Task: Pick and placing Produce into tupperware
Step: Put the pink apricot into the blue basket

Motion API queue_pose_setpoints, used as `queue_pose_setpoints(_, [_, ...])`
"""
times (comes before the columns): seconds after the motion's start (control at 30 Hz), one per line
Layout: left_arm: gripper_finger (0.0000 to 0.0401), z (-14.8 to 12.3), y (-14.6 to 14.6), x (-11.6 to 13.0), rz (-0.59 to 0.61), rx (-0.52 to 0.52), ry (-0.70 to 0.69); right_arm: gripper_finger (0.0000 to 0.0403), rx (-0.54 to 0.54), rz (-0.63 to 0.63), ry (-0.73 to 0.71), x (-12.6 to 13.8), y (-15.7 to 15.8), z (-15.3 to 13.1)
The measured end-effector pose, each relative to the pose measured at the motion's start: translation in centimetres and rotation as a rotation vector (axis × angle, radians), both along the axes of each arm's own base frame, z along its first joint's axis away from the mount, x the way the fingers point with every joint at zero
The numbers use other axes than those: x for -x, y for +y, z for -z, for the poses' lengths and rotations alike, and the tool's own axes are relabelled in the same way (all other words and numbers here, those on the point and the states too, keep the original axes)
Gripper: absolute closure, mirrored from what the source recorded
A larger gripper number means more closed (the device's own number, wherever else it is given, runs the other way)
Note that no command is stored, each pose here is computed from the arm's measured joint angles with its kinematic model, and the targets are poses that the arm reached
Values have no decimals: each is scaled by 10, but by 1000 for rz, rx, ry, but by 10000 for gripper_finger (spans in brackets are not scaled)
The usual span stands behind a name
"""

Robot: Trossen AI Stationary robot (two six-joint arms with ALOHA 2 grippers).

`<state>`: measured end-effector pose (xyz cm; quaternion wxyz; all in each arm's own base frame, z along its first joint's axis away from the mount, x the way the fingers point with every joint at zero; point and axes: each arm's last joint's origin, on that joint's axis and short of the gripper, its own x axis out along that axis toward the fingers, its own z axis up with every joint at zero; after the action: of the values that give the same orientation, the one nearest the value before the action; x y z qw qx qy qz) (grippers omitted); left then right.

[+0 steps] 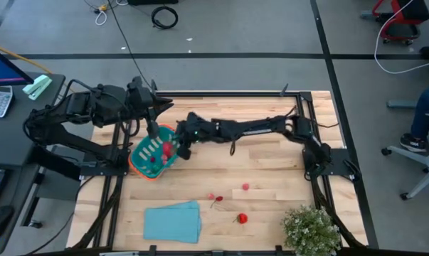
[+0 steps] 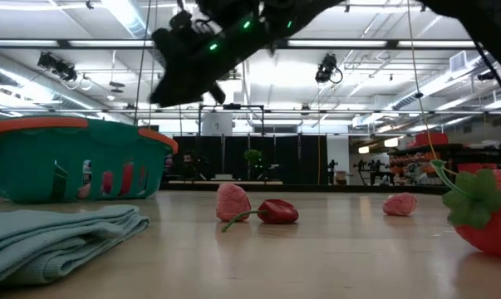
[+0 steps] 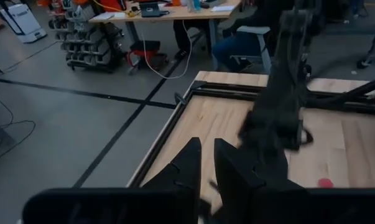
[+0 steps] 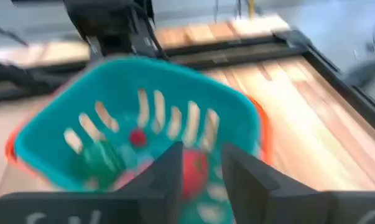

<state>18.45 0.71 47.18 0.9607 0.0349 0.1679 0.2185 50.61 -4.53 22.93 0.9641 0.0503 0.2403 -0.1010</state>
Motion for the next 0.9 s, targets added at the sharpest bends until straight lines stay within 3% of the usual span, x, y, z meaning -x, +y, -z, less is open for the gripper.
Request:
queue_pose_setpoints(0.17, [346,4,0,0,-26,68,11,261,-67,15,326,59,5,-47])
queue_pose_setpoints(0.27, [342,12,0,-2,-41,99,28,260,-185,48,569,107,25,-71])
queue_pose_setpoints(0.33, [340,22,-1,-8,-41,106,62,262,-192,61,658,134,43,-87])
queue_pose_setpoints(0.53, [339,75,-14,-39,103,165,261,274,-36,63,511,183,104,-111])
queue_pose_setpoints(0.7, [317,130,-39,-77,277,207,412,279,-6,36,397,218,144,-93])
queue_pose_setpoints(0.9, [253,198,-73,-111,356,192,631,282,-51,11,407,245,166,-61])
